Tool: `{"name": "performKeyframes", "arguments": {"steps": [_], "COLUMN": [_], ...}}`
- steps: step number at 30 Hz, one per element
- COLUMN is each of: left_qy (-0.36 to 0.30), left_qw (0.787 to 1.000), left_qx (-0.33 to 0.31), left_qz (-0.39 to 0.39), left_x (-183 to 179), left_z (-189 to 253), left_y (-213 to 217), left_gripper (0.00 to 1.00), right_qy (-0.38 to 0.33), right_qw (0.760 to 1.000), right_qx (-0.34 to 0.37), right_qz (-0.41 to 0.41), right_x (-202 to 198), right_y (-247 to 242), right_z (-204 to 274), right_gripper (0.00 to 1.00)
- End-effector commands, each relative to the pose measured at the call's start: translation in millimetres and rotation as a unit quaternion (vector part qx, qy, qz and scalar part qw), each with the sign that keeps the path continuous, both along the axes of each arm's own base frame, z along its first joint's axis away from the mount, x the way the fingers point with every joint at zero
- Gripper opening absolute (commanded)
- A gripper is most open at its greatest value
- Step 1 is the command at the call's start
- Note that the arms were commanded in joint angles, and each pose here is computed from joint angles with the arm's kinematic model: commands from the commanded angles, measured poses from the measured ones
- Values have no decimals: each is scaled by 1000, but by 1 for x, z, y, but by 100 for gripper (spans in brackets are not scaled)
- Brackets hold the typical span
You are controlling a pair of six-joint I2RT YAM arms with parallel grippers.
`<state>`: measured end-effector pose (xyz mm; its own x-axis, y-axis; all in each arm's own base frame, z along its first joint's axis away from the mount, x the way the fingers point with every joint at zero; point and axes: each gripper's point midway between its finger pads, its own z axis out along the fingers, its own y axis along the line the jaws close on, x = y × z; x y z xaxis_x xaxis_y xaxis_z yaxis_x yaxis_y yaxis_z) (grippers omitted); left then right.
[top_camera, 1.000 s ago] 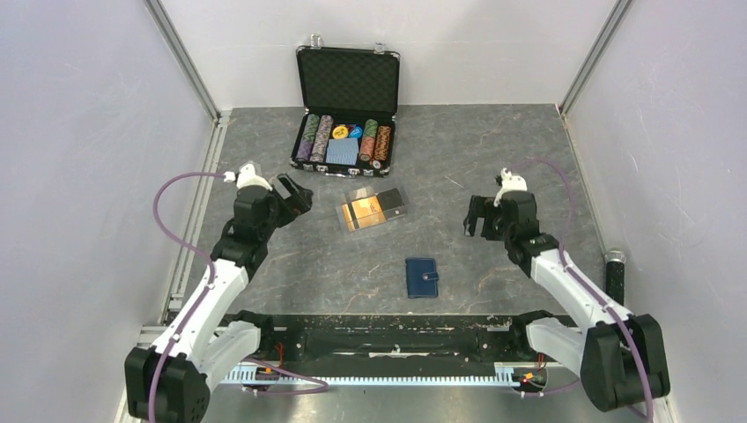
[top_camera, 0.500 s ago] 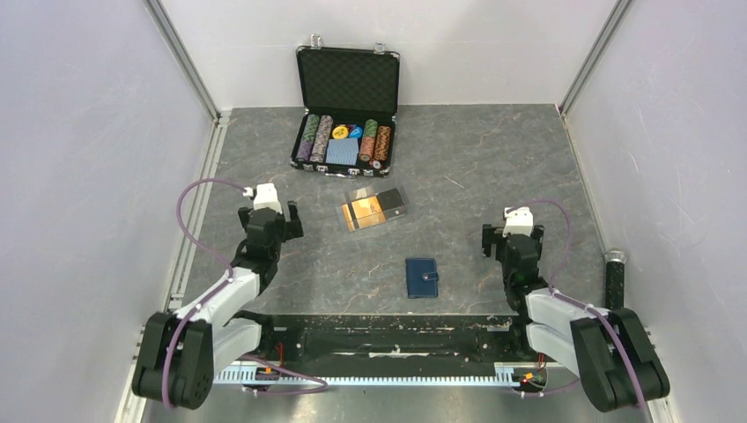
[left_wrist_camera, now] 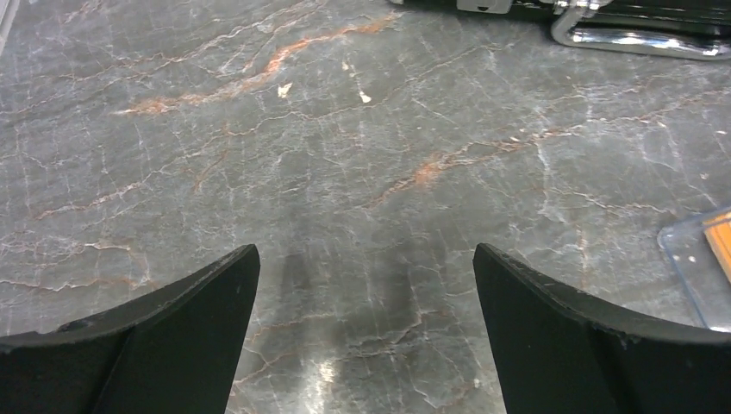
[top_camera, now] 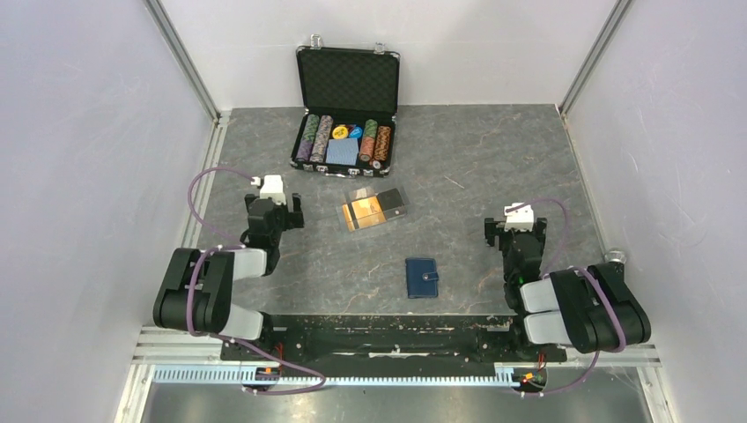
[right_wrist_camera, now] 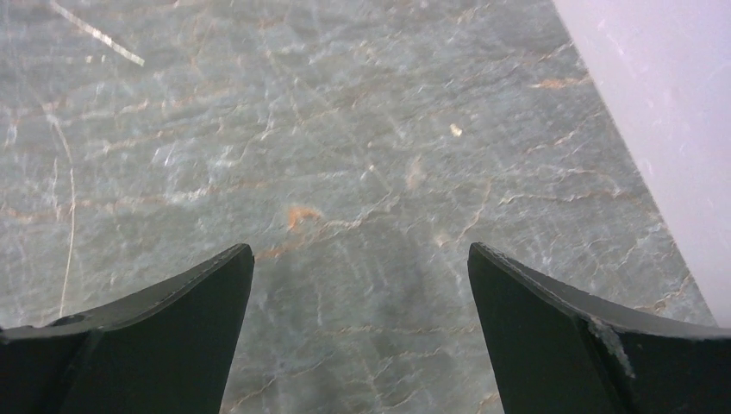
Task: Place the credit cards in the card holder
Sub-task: Reset both arms
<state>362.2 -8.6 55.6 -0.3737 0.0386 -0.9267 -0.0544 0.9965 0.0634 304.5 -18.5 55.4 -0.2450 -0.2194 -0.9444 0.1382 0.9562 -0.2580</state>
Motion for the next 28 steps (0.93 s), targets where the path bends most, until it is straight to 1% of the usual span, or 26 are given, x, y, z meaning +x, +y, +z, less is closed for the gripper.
{"name": "performKeyframes", "arguments": {"steps": [1, 2, 3, 4, 9, 12, 28], "left_qy": [-91, -95, -100, -108, -107, -108, -108], "left_qw": [996, 995, 995, 994, 994, 993, 993], "left_qx": [-26, -28, -29, -28, -28, -26, -26], "left_qz": [-5, -3, 0, -1, -3, -30, -30], "left_x": [24, 19, 18, 18, 17, 17, 18], "left_z": [37, 34, 32, 34, 34, 34, 34], "left_y": [6, 7, 8, 8, 7, -2, -2], "left_gripper": [100, 100, 100, 100, 100, 100, 100], "right_qy": [-63, -83, -88, -77, -83, -85, -85], "right_qw": [998, 996, 996, 997, 996, 996, 996], "right_qx": [16, 16, 15, 16, 16, 16, 16], "right_qz": [15, 18, 16, 15, 16, 16, 16], "right_x": [-2, -5, -6, -4, -5, -6, -6], "right_y": [-2, -2, -3, -3, -3, -3, -3], "right_z": [21, 28, 29, 26, 28, 28, 28], "right_gripper": [98, 98, 98, 98, 98, 98, 98]}}
